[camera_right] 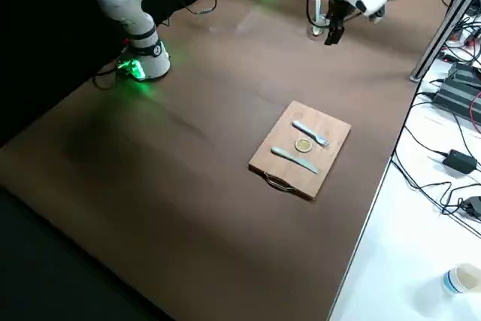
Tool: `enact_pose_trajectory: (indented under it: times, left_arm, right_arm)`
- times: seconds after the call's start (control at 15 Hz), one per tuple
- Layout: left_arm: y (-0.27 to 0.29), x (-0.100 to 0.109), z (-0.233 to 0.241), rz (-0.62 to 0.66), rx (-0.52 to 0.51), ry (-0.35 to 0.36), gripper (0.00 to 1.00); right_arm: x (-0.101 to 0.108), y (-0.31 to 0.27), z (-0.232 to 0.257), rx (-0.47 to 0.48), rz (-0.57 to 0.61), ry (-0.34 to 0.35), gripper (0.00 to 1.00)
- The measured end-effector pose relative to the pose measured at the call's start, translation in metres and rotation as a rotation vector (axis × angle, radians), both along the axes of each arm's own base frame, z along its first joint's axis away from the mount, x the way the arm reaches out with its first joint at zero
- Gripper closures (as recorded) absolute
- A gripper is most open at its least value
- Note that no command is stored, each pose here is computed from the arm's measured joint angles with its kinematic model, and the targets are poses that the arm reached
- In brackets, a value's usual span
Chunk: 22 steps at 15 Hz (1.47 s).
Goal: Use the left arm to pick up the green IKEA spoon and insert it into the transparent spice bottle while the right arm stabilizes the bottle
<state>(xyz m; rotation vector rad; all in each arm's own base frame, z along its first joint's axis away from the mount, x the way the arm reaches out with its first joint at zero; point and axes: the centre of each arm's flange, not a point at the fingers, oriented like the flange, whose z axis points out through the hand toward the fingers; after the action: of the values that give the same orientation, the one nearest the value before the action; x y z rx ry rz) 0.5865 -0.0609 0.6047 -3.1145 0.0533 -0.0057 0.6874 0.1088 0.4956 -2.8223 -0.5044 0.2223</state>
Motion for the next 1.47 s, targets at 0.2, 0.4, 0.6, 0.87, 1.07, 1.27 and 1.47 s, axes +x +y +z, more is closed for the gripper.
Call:
enact_pose_trajectory:
  times: [0.2,0.4,0.6,0.87,1.07,1.27,1.47]
  left_arm:
    - [0.0,0.0,-0.003,0.001,0.0,-0.001,0.0]
    - [0.001,0.0,-0.005,0.002,0.001,0.002,0.0]
    - [0.001,0.001,-0.002,0.001,-0.001,-0.011,0.0]
    - [-0.002,0.001,0.001,-0.003,-0.002,-0.017,0.0]
    - [-0.002,0.001,0.002,-0.003,-0.002,-0.02,0.0]
    - [0.0,0.001,0.003,0.0,-0.002,-0.022,0.0]
    - [0.001,0.001,0.003,0.001,-0.001,-0.022,0.0]
  right_arm:
    - [-0.013,-0.049,0.042,-0.046,-0.126,-0.025,0.0]
    - [-0.043,-0.101,0.076,-0.133,-0.266,-0.031,0.0]
    - [-0.073,-0.104,0.107,-0.233,-0.338,-0.024,0.0]
    - [-0.085,-0.141,0.123,-0.282,-0.418,-0.037,0.0]
    - [-0.089,-0.172,0.125,-0.282,-0.467,-0.035,0.0]
    - [-0.099,-0.168,0.135,-0.275,-0.461,-0.045,0.0]
    - [-0.112,-0.154,0.137,-0.267,-0.428,-0.075,0.0]
